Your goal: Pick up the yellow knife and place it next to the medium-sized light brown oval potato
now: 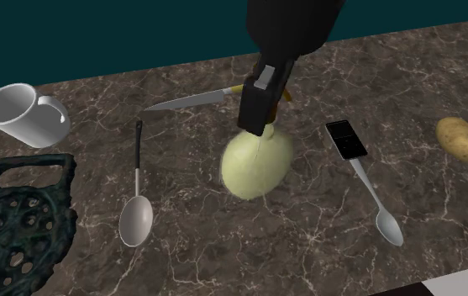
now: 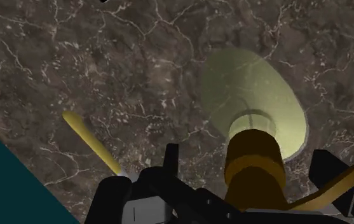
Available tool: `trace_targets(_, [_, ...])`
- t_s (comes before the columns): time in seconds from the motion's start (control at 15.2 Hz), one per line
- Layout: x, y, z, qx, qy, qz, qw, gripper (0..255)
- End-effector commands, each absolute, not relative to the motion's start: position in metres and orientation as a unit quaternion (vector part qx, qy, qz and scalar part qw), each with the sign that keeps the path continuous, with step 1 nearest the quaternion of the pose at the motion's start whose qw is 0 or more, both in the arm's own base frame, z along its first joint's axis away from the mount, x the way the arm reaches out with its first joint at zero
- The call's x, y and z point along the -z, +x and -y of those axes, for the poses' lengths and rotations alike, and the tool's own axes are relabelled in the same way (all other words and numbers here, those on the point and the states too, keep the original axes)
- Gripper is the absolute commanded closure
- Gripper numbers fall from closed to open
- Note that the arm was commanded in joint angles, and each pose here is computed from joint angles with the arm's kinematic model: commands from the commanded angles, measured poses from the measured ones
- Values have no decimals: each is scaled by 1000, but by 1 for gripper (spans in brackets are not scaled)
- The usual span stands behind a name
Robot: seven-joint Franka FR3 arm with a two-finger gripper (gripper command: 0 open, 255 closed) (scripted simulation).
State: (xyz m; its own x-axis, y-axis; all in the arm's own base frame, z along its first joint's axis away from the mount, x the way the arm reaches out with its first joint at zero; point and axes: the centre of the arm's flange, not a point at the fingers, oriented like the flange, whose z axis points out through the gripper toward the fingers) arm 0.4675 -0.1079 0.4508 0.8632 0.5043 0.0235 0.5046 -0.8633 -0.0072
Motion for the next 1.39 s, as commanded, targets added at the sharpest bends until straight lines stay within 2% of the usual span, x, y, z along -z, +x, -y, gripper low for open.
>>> trace_targets(0.0, [-414, 485, 117, -9, -955, 298, 10, 0])
trace_targets(0.99, [-314, 652, 123, -9, -842, 539, -4, 0])
trace_targets(1.32, [-291, 655, 122, -9, -839, 544, -5, 0])
